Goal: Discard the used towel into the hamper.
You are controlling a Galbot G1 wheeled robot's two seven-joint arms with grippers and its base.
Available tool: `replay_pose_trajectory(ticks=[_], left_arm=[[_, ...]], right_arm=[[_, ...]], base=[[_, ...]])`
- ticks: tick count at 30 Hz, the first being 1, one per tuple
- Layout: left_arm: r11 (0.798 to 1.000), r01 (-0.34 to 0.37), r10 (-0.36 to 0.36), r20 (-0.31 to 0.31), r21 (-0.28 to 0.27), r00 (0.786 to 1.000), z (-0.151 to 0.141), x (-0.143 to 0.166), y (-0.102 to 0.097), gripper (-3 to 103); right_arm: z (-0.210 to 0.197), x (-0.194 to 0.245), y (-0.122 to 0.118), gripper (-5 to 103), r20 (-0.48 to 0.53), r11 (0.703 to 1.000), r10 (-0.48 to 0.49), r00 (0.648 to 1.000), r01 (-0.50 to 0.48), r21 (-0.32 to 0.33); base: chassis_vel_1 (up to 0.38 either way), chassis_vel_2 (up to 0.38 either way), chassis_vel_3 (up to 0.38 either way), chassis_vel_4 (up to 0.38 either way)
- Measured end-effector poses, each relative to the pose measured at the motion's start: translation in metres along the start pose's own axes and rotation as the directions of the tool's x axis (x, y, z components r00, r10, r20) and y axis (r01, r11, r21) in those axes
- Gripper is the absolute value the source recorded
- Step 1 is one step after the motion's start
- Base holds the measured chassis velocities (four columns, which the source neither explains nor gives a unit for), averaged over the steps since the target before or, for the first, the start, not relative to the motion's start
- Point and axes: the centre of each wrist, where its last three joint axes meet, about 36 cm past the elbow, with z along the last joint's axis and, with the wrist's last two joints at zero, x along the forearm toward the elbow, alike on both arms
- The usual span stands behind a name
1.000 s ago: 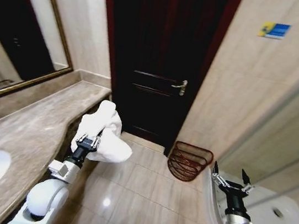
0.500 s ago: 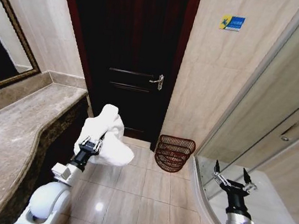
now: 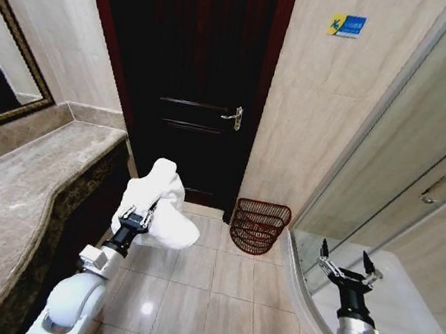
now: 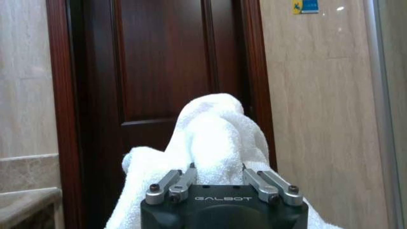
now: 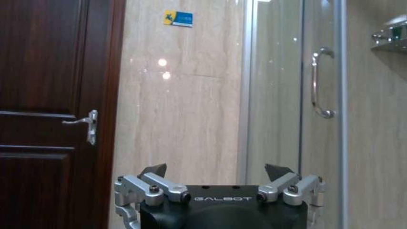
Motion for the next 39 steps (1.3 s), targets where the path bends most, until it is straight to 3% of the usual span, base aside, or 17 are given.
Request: replay_pose_trajectory(ticks=[32, 39], left_arm=[[1.0, -0.002, 0.002, 0.009, 0.008, 1.0, 0.0093, 0.0005, -0.0029, 24], [1.0, -0.005, 0.005, 0.01, 0.003, 1.0, 0.0101, 0.0022, -0.0031, 24]], right_arm=[[0.0045, 0.0041, -0.001, 100, -0.011, 0.999, 0.052, 0.999, -0.053, -0.002], [0.0025, 0.0078, -0.001, 100, -0.027, 0.998, 0.062, 0.998, -0.061, 0.03]], base=[[-0.051, -0.051, -0.055, -0.046], [-0.007, -0.011, -0.015, -0.01]])
